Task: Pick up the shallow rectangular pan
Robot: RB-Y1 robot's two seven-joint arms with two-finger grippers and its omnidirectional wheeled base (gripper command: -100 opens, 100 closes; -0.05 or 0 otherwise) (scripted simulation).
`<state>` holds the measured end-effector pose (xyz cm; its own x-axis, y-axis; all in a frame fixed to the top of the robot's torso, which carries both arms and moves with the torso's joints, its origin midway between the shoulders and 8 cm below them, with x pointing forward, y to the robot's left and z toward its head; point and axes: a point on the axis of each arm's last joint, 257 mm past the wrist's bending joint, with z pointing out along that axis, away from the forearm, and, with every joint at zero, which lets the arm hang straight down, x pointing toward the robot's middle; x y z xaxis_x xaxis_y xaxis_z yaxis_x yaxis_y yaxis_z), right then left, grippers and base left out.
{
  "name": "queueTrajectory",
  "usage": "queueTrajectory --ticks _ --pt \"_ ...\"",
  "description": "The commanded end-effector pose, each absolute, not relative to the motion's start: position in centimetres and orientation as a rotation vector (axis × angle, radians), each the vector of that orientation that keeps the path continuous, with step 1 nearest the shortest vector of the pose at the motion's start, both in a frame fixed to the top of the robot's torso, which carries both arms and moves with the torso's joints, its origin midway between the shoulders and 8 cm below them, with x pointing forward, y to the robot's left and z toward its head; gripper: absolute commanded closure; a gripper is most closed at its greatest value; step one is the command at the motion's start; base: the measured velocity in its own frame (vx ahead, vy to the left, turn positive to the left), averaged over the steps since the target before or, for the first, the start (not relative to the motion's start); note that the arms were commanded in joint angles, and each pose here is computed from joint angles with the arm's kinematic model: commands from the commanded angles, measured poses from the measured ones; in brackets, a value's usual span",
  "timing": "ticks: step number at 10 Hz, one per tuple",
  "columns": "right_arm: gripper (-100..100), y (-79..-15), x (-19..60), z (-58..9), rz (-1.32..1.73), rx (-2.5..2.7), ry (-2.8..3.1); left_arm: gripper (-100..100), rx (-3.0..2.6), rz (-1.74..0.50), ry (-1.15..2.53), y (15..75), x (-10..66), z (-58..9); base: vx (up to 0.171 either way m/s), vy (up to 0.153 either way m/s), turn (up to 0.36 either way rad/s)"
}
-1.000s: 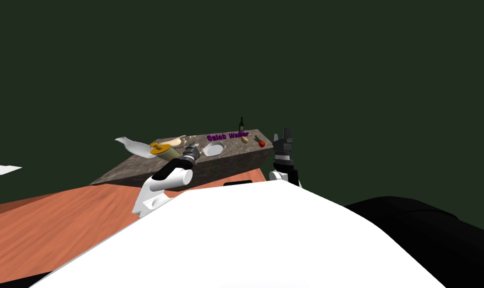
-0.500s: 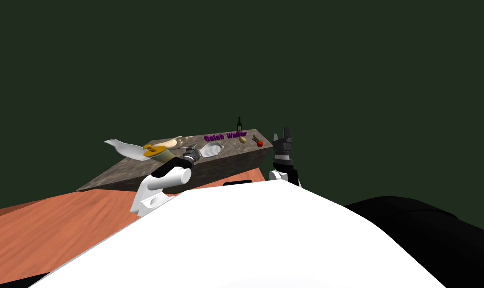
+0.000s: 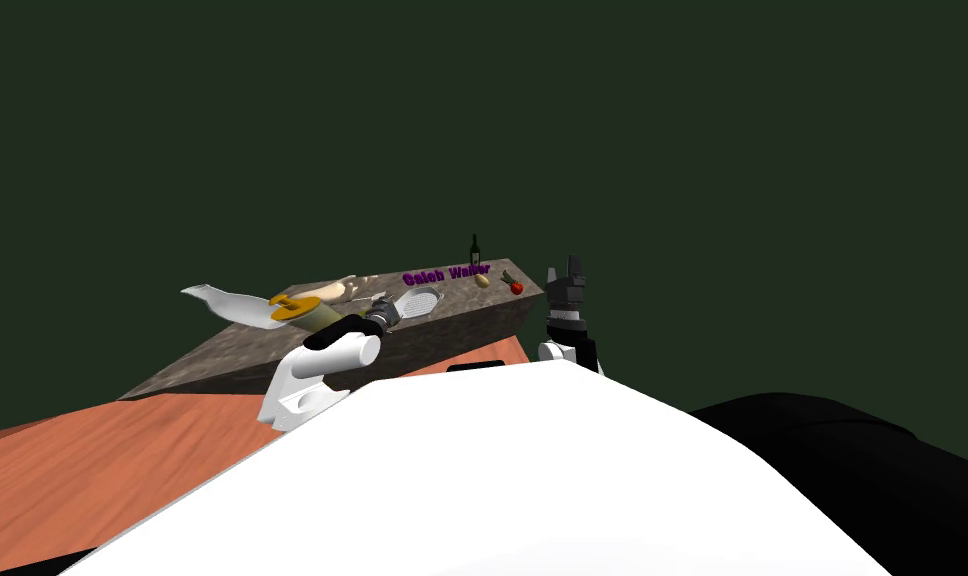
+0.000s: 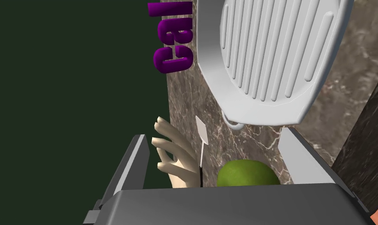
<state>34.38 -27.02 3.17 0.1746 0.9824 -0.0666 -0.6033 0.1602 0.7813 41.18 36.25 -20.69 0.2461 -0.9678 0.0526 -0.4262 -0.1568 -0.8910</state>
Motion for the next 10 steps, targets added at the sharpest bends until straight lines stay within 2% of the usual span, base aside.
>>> queueTrajectory --ticks 1,10 --pt "0 -27.0 34.4 3.2 1.263 0.699 0.673 -100 -1.775 -0.836 1.300 36.6 40.7 -21.5 0.026 -0.023 -0.089" --pt "0 -27.0 34.4 3.2 1.263 0.699 0.673 -100 -2.006 -0.680 1.349 38.2 37.7 -25.7 0.022 -0.011 -0.071"
